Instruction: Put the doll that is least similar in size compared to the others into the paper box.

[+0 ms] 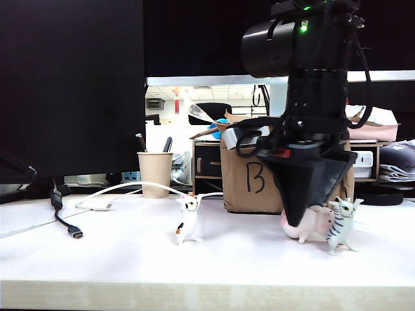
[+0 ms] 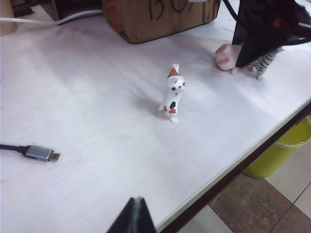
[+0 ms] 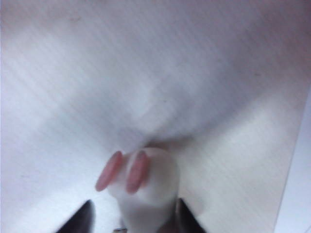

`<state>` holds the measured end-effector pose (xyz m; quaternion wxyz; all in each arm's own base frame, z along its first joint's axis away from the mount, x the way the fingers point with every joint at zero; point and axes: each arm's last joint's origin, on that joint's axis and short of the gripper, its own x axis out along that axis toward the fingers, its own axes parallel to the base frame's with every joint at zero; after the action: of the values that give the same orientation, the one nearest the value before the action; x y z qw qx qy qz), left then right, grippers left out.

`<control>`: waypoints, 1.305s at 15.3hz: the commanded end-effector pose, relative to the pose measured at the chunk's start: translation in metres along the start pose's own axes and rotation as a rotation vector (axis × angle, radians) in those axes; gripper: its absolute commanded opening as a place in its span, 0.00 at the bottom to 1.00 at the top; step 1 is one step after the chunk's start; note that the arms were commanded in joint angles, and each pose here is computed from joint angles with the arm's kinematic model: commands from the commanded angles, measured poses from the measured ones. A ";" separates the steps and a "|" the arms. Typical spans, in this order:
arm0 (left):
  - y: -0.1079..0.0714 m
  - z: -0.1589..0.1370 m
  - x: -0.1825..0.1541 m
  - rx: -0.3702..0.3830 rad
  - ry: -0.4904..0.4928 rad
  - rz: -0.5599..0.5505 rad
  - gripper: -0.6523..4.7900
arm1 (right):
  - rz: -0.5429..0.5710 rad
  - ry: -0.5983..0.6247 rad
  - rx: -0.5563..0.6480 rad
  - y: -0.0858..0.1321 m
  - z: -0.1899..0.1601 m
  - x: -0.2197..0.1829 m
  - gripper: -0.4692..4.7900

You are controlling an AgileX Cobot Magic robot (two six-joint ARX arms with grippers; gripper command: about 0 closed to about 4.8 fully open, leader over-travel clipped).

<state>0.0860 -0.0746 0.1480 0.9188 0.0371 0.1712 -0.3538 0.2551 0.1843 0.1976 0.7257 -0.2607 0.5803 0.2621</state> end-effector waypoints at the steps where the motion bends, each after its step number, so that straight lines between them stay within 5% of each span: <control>1: 0.000 0.002 0.000 -0.002 -0.015 -0.004 0.11 | 0.028 -0.007 0.002 0.001 0.000 -0.001 0.57; 3: 0.000 0.002 0.000 -0.002 -0.015 -0.004 0.11 | 0.030 -0.001 0.001 0.001 -0.002 0.003 0.56; 11: 0.000 0.002 0.000 -0.002 -0.015 -0.004 0.11 | 0.032 0.010 -0.002 0.003 -0.001 0.013 0.19; 20: 0.000 0.002 0.000 -0.002 -0.015 -0.004 0.11 | 0.107 -0.028 -0.022 0.010 0.007 -0.002 0.17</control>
<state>0.0860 -0.0746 0.1480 0.9188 0.0370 0.1708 -0.3539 0.2544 0.1949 0.1934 0.7158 -0.2354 0.5818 0.3060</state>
